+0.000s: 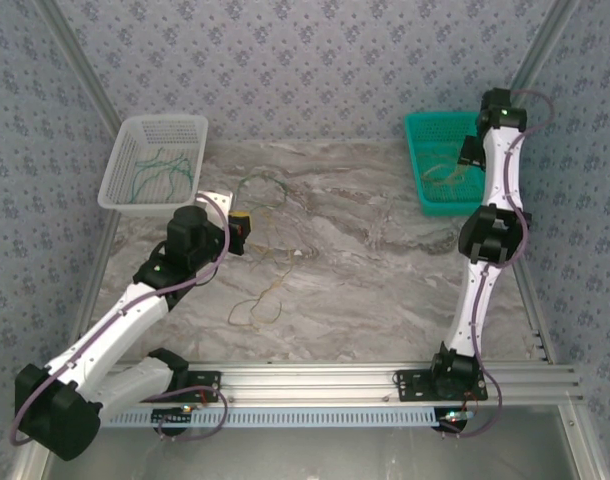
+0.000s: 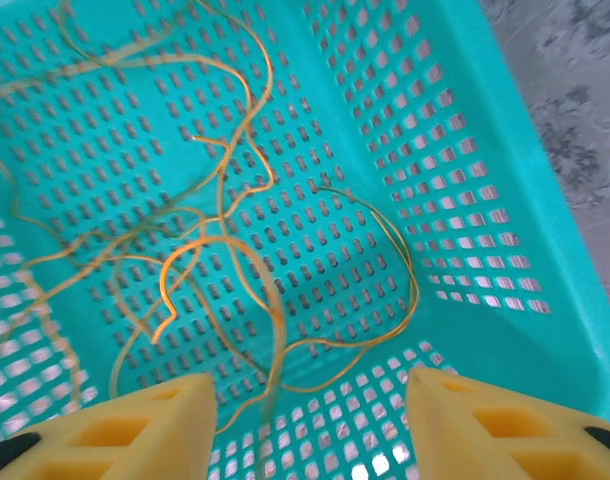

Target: Untangle the cables

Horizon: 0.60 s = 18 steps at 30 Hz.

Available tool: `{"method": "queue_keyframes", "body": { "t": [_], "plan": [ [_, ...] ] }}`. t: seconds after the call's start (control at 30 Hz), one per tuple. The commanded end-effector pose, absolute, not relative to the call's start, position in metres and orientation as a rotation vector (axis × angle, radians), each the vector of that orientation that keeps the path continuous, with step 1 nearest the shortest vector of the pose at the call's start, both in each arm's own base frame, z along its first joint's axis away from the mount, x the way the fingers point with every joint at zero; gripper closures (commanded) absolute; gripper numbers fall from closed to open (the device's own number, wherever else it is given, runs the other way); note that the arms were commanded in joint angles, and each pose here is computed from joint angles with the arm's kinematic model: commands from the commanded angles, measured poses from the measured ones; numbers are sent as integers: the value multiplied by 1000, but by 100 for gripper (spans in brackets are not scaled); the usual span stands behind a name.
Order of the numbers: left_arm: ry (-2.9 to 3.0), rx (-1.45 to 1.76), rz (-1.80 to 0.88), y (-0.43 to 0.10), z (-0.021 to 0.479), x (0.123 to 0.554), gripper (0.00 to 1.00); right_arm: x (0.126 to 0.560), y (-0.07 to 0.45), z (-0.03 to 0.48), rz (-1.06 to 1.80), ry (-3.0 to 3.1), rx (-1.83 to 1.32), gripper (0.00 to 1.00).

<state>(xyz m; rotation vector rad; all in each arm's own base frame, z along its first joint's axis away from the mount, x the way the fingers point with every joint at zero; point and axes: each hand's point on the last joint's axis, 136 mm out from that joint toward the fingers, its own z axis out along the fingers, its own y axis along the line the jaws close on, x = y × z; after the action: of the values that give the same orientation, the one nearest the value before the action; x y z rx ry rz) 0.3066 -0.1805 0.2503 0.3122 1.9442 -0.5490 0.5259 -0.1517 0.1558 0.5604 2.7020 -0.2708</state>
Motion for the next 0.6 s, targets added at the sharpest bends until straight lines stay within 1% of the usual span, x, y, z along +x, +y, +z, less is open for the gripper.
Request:
{"method": "queue_keyframes", "body": {
  "t": [0.0, 0.13, 0.3, 0.57],
  "plan": [
    [1875, 325, -604, -190, 277, 308, 100, 483, -157, 101, -343, 2940, 632, 50],
    [1887, 325, -595, -189, 273, 308, 100, 491, -155, 110, -299, 2872, 620, 48],
    [1888, 316, -589, -188, 272, 308, 100, 484, -152, 127, -291, 2892, 614, 49],
    [1885, 310, -591, -189, 273, 310, 100, 476, -146, 205, -360, 2715, 587, 41]
  ]
}}
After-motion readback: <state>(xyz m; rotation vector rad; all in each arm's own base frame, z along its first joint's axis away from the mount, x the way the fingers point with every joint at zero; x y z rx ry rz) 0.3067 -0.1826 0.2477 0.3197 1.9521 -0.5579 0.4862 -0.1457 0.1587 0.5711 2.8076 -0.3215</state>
